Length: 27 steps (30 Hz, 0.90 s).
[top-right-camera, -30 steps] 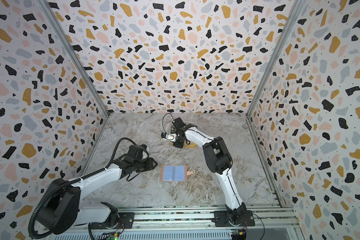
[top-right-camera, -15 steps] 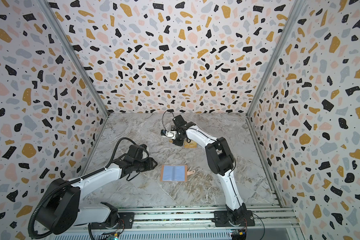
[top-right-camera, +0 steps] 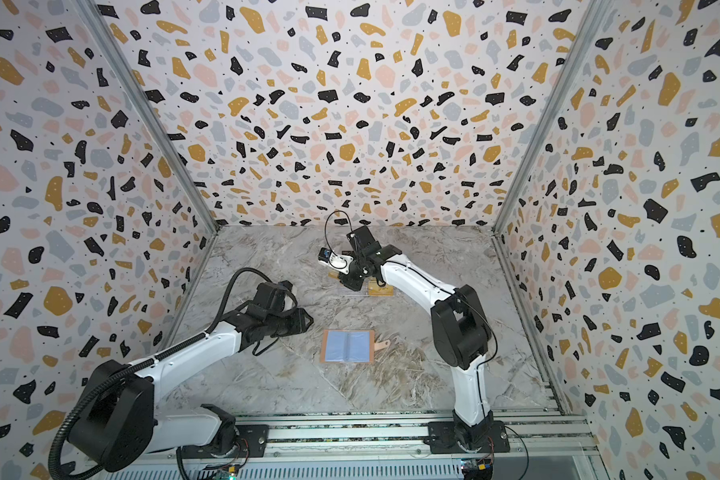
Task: Insert credit cards into a card holder
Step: Pick up the credit card from the storage box.
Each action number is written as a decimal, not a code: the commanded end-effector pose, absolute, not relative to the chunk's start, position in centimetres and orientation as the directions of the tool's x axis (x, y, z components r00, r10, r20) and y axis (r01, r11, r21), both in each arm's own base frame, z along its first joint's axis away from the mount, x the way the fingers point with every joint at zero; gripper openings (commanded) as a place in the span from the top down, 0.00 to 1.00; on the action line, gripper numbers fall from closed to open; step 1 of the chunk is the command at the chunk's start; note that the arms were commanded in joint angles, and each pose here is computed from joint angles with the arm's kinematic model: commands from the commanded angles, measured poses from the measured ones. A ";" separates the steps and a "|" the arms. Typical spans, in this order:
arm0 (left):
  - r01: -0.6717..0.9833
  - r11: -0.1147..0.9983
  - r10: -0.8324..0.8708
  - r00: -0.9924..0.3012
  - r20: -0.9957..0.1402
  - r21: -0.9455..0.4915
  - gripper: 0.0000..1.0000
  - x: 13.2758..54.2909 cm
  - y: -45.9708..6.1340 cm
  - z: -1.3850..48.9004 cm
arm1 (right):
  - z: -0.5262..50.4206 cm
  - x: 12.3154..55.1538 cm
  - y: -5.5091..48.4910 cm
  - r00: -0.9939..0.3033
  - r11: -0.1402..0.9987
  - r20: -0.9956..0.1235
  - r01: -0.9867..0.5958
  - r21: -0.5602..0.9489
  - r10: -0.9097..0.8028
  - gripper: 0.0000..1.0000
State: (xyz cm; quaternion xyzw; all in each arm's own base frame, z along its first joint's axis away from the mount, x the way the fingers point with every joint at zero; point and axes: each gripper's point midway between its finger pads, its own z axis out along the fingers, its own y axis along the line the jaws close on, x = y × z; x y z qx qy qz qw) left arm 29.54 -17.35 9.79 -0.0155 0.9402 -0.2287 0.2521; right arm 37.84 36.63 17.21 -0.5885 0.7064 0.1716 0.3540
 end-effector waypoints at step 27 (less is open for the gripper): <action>0.225 0.894 -0.057 -0.802 -0.595 -0.388 0.63 27.7 -20.9 10.6 | 16.9 24.0 33.9 -0.821 0.354 -0.570 -0.544 0.761 -0.035 1.00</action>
